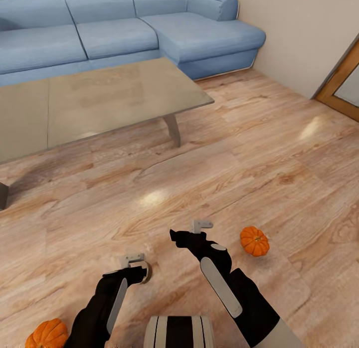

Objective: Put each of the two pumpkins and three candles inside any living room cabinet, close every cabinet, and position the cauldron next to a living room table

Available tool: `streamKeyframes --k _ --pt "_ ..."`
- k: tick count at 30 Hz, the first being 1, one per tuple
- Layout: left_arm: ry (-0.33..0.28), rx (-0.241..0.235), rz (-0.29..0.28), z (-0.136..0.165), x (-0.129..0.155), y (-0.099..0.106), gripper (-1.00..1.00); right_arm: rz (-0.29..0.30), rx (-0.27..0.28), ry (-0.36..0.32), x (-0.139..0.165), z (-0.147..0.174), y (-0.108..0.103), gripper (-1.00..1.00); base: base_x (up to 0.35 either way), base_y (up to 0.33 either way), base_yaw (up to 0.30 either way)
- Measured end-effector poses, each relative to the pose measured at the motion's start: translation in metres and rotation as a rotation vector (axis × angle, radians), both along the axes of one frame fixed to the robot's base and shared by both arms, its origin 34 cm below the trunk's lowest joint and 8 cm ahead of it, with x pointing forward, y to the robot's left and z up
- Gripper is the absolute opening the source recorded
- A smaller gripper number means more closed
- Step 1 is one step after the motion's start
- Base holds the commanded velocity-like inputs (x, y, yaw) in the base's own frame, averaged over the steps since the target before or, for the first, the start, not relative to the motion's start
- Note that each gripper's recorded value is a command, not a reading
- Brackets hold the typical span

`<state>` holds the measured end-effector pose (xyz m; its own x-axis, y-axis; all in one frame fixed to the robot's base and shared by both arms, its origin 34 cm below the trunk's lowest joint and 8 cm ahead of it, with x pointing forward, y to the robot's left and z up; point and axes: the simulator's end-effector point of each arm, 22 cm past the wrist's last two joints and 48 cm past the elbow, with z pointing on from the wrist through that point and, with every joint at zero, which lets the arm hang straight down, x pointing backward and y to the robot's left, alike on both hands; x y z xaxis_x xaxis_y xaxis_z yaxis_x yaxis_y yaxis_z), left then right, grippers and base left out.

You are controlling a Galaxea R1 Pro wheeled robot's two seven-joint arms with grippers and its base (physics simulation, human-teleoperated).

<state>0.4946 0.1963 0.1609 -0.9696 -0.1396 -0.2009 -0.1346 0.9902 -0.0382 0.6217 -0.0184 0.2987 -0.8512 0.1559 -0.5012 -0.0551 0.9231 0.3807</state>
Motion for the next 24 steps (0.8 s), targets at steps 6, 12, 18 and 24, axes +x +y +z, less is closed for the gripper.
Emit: streamKeyframes --k 6,12,18,24 --pt "0.003 0.000 -0.012 -0.010 -0.004 -0.004 1.00 0.000 0.000 0.026 -0.005 -0.014 0.000 1.00 0.000 0.000 0.000" --pt "0.013 0.000 -0.014 -0.018 -0.010 -0.005 1.00 0.000 -0.001 0.042 -0.009 -0.023 0.000 1.00 0.000 0.000 0.000" --pt "0.033 0.000 -0.014 -0.027 -0.017 -0.005 1.00 0.002 -0.002 0.062 -0.014 -0.035 0.000 1.00 0.000 0.000 0.000" --pt "0.040 0.000 -0.014 -0.030 -0.020 -0.005 1.00 0.002 -0.002 0.070 -0.016 -0.039 0.000 1.00 0.000 0.000 0.000"
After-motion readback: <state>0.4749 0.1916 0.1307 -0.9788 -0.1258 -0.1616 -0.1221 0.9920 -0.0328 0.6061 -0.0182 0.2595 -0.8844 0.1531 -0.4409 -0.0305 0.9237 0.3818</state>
